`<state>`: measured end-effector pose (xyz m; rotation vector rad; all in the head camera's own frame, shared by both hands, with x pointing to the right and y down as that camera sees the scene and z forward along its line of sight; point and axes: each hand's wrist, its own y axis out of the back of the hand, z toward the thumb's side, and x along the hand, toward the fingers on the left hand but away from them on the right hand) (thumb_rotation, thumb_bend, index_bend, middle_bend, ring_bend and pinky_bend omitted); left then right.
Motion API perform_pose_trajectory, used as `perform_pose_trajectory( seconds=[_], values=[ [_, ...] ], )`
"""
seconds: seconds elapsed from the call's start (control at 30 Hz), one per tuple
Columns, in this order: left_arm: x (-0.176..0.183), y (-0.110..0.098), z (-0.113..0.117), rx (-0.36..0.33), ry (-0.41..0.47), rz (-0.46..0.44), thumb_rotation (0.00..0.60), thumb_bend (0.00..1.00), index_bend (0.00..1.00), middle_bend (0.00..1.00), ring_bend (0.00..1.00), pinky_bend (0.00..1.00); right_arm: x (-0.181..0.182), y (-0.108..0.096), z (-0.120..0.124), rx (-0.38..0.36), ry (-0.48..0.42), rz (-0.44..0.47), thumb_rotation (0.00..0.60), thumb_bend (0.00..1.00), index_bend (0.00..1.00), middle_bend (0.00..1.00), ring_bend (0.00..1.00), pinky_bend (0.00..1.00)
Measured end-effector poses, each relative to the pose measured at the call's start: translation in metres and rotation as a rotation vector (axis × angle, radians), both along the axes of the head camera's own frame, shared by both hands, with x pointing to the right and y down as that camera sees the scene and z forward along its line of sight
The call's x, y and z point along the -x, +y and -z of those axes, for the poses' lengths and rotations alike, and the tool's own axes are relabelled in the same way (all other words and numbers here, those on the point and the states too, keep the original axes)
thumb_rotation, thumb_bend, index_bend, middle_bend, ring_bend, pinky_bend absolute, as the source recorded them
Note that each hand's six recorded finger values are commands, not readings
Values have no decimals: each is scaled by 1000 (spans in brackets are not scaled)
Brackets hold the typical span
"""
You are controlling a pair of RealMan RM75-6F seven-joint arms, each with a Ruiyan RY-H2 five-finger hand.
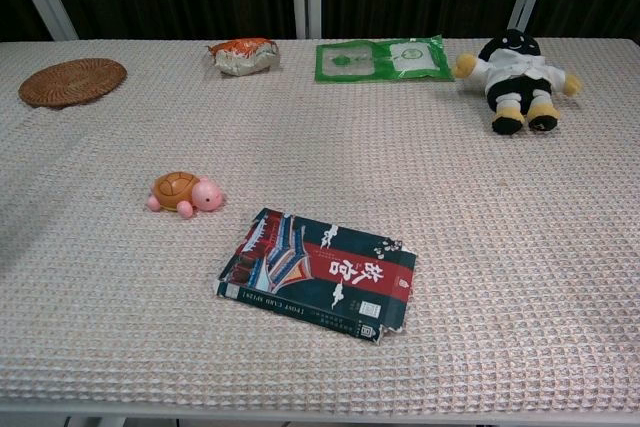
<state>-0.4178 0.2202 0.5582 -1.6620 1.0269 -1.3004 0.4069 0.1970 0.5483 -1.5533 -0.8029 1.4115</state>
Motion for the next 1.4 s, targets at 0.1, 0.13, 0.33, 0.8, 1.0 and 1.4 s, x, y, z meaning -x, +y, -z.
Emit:
perform_pose_trajectory(
  seconds=[0.1,0.13,0.33,0.8,1.0,1.4],
  values=[
    [-2,1,1,-1,0,-2,600,107,120,107,5,46,-1,0,3,-6,-3,2,600,165,0,0,0,0],
    [-2,1,1,-1,0,-4,600,107,120,107,5,46,-2,0,4,-10,-4,2,600,164,0,0,0,0],
    [-8,2,2,-1,-2,-19,600,107,120,107,5,46,-5,1,7,-14,-8,-3,600,165,0,0,0,0],
    [-21,-1,-8,50,0,-88,600,111,120,107,5,60,3,-1,4,-4,-25,17,600,205,0,0,0,0],
    [-32,-4,-22,86,0,-129,600,120,123,107,6,61,0,4,-4,21,-17,7,600,207,0,0,0,0],
    [-82,-16,-70,177,51,-236,600,190,137,135,30,74,-2,5,-5,29,-23,4,600,207,0,0,0,0]
  ],
)
